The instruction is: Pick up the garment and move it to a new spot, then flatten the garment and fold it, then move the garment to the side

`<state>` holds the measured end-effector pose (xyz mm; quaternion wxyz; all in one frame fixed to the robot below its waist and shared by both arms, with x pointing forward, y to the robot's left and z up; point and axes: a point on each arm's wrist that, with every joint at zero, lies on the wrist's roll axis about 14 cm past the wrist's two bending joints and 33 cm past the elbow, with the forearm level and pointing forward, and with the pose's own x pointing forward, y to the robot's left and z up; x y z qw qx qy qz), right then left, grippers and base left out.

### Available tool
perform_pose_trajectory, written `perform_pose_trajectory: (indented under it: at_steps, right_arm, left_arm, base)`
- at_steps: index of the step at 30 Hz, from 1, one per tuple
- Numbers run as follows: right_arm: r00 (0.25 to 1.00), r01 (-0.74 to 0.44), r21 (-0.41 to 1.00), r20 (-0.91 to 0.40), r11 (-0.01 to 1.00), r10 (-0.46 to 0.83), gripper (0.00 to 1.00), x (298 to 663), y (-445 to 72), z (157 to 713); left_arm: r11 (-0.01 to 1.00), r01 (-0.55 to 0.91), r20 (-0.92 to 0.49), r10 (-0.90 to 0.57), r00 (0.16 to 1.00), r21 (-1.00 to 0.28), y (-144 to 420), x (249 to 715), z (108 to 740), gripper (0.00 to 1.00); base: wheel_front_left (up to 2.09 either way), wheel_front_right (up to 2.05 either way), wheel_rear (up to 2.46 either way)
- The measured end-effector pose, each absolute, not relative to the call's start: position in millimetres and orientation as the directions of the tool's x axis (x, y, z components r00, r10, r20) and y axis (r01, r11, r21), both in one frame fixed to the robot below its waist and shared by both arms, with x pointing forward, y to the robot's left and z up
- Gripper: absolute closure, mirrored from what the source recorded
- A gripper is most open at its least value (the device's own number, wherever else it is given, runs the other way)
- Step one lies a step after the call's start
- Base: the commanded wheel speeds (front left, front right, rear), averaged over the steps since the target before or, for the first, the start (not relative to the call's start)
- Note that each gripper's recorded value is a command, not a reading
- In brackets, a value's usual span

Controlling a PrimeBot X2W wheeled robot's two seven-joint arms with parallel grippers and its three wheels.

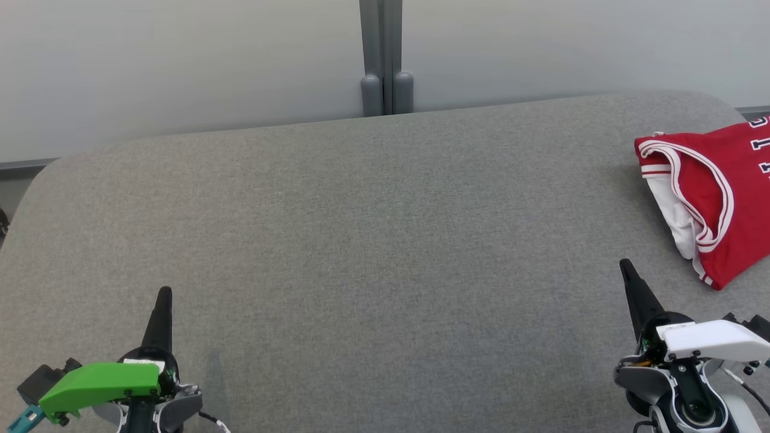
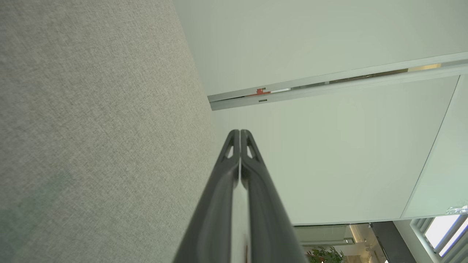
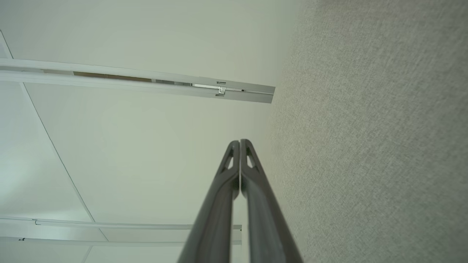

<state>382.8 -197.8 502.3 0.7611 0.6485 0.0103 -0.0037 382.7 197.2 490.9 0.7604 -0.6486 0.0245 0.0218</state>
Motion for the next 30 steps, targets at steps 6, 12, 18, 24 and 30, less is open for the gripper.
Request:
perform_pose_trajectory:
  at_steps: [6,12,18,24,30]
  right_arm:
    - [1.0,0.013,0.994,-0.014,0.107,0.006,1.0,385.2,-198.3,504.2]
    - [1.0,0.015,0.998,-0.016,0.063,0.003,1.0,385.4,-199.3,503.1]
    - [1.0,0.012,1.0,-0.012,0.024,-0.001,1.0,386.7,-200.0,503.8]
    - [1.0,0.008,1.0,-0.008,-0.001,0.0,1.0,388.1,-199.9,505.1]
    - [1.0,0.008,1.0,-0.008,-0.002,0.0,1.0,388.1,-200.0,505.1]
  left_arm:
    - [0.105,-0.051,-0.051,-0.001,0.999,-0.993,197.6,383.9,494.3,1.0]
    - [0.06,-0.036,-0.036,-0.002,0.999,-0.998,198.4,385.3,497.9,1.0]
    - [0.023,-0.024,-0.024,-0.002,1.0,-0.999,199.2,386.1,500.6,1.0]
    - [-0.003,-0.013,-0.013,0.0,1.0,-1.0,200.0,387.3,503.3,1.0]
    - [-0.003,-0.013,-0.013,0.0,1.0,-1.0,199.9,387.3,503.4,1.0]
  base:
    - [0.0,0.0,0.0]
    - [0.0,0.0,0.0]
    - [0.0,0.0,0.0]
    - [0.0,0.0,0.0]
    - [0.0,0.0,0.0]
